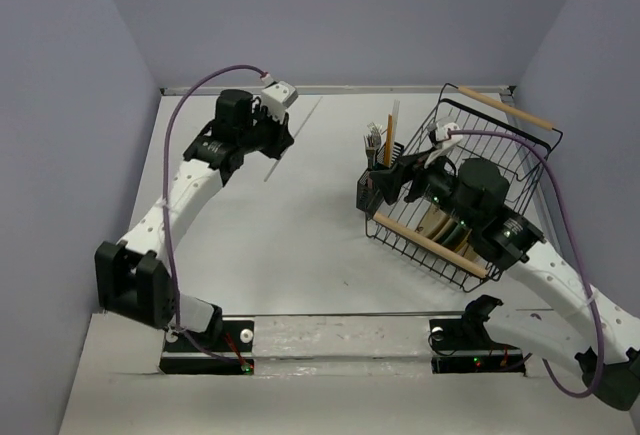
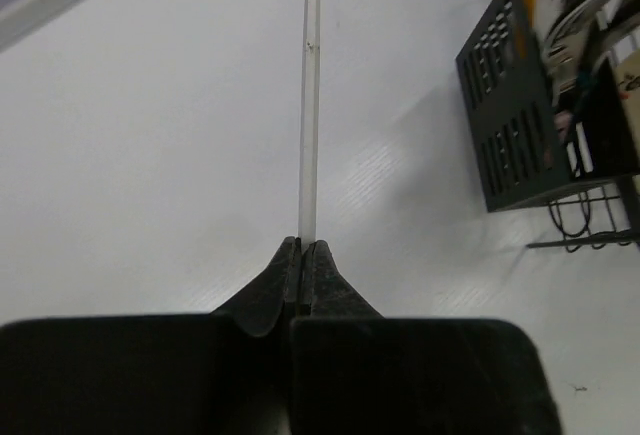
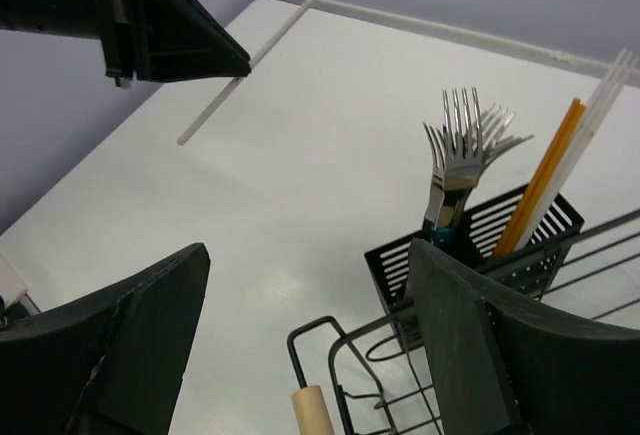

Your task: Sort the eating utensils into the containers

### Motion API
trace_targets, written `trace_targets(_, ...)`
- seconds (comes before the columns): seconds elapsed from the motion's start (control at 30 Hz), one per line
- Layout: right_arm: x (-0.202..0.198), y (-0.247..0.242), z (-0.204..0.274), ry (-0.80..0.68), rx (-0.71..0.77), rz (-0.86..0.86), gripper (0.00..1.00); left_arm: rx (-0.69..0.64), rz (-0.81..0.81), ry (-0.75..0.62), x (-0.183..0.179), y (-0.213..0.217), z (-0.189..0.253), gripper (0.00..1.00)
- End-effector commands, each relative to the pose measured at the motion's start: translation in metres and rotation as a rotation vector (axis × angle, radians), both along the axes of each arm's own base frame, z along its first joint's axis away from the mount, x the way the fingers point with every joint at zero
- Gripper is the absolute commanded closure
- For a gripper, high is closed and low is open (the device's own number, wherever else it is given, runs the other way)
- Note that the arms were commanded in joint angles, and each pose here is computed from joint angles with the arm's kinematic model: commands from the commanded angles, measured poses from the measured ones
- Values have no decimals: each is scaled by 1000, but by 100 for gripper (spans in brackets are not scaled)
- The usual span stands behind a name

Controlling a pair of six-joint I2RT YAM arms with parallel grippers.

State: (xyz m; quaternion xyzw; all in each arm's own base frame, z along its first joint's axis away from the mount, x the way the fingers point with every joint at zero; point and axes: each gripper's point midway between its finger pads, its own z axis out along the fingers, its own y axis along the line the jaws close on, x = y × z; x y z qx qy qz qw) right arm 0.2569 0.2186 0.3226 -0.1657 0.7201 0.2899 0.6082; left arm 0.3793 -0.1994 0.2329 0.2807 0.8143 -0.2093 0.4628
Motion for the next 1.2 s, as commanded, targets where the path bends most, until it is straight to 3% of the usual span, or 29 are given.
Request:
trace_targets(0.0, -10, 22, 64, -85, 127, 127, 8, -108, -68, -159, -35, -4, 81, 100)
trace_targets(0.1, -4, 44, 93, -97, 165, 202, 5, -153, -76, -252, -55, 1, 121, 100)
trace_targets(0.3, 23, 99, 136, -91, 310, 337, 16, -211, -88, -352, -85, 9, 166, 100)
trace_targets(0.67, 39, 160, 147, -78, 503, 533, 30, -254, -113, -360, -100, 8, 177, 100)
trace_targets(0.93, 55, 181, 127, -19, 555, 545, 37, -264, -126, -340, -98, 3, 169, 100)
trace_targets(1.07, 57, 195, 119, 6, 565, 581, 49, -263, -132, -330, -97, 2, 164, 100)
trace_targets(1.1, 60, 198, 114, 22, 566, 585, 66, -263, -130, -326, -96, 1, 163, 100)
trace_targets(1.17, 61, 200, 111, 31, 572, 593, 87, -261, -130, -329, -96, 2, 162, 100)
